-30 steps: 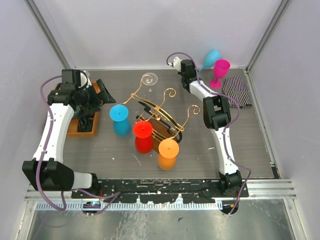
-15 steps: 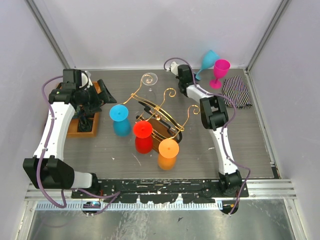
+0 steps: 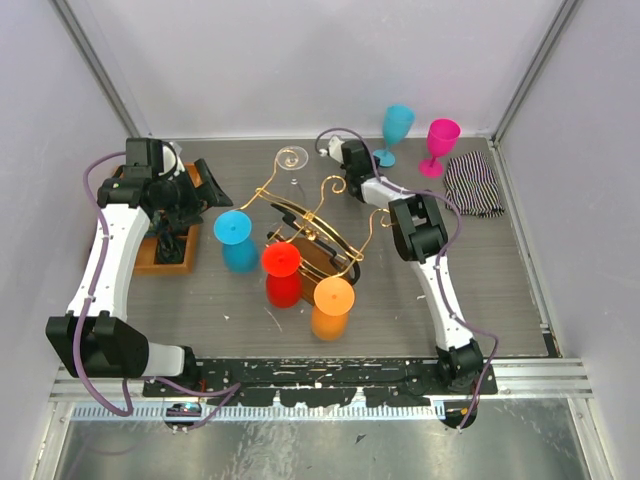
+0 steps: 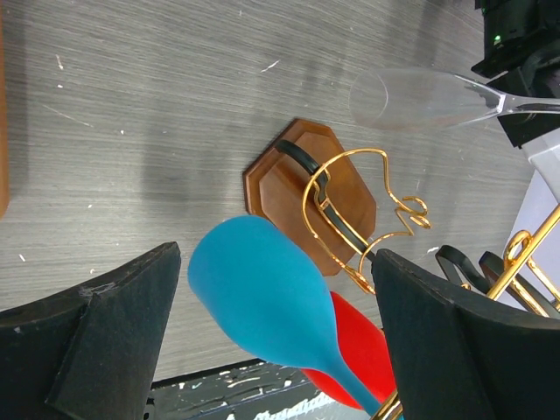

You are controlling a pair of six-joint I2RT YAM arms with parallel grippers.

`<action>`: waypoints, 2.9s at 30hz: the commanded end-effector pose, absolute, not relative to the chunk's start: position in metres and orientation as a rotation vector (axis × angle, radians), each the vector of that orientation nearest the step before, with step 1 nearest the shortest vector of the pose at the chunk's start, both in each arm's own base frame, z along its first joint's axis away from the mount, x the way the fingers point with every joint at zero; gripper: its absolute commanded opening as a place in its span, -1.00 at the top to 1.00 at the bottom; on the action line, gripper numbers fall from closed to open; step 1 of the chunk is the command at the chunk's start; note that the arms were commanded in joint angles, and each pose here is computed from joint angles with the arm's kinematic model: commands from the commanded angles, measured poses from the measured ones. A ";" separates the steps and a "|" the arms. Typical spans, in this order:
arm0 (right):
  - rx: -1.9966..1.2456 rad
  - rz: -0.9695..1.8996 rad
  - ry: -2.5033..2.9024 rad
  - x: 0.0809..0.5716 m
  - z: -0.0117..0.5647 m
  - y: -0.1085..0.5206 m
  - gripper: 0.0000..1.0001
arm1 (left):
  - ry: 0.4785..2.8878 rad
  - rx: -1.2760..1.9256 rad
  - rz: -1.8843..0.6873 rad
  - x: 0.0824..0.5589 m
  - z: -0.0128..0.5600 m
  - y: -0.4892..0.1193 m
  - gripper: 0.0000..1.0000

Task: Take the wine glass off the wine glass rack

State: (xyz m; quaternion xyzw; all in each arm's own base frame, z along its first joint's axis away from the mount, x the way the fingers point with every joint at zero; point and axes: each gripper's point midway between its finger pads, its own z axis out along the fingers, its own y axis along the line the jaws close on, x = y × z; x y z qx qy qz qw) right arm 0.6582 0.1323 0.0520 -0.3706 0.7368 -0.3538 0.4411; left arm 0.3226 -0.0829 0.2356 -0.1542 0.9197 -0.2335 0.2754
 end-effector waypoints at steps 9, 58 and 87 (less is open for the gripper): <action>-0.961 -0.769 1.908 0.641 0.023 0.153 0.54 | 2.468 -0.403 -0.634 0.324 0.236 -0.084 -0.96; -0.639 0.696 1.998 0.551 0.234 0.258 -0.25 | 2.452 -0.454 -0.574 0.297 0.268 -0.075 -0.96; -0.569 1.421 1.869 0.426 0.351 0.328 -0.02 | 2.418 -0.455 -0.587 0.287 0.293 -0.076 -0.96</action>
